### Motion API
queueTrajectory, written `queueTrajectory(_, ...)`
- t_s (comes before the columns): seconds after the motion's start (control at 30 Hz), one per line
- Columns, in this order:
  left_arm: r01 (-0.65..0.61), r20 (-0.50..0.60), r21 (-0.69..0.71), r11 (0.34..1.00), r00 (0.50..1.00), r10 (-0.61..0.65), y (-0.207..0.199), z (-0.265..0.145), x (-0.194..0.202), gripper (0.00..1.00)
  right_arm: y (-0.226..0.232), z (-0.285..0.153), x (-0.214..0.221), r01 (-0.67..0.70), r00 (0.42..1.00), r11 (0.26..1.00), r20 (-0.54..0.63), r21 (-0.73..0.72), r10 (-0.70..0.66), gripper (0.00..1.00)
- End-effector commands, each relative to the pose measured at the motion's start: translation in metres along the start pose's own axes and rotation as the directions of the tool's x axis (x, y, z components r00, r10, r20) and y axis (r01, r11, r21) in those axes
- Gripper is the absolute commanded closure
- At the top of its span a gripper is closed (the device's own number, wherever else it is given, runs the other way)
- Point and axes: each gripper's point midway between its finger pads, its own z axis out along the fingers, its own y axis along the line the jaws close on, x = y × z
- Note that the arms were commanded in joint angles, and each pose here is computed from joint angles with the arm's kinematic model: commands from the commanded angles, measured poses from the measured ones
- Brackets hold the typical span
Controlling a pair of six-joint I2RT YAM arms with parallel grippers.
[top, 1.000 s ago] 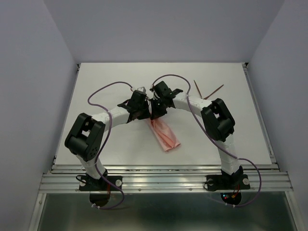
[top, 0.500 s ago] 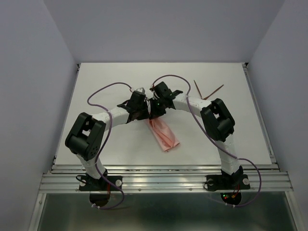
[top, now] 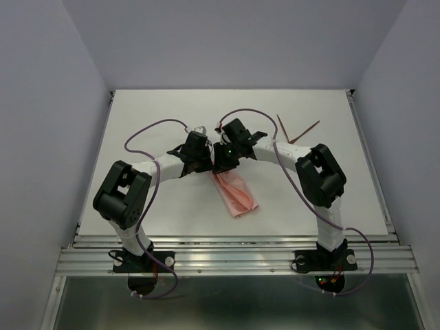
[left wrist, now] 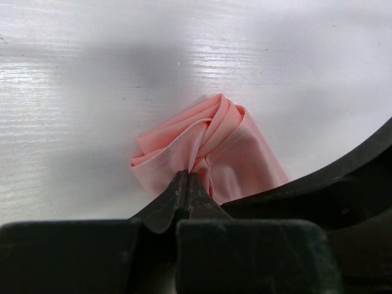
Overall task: Fold the napkin into a case and place the utensils inside
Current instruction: Grasp the top corner of the smaller rectangle folded napkin from the folded napkin.
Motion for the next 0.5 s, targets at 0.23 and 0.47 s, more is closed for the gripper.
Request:
queueTrajectory(0.23,-0.008,0.035,0.046,0.999,0.999,0.007,-0.009,-0.007,-0.009,1.0,0.018,-0.034,-0.026,0.056,0.987,0.998,0.147,0.02,-0.058,0.82)
queueTrajectory(0.47,-0.012,0.039,0.051,0.999,0.999,0.01,-0.01,-0.008,-0.009,1.0,-0.015,-0.033,-0.033,-0.043,0.98,0.989,0.197,0.144,0.014,0.99)
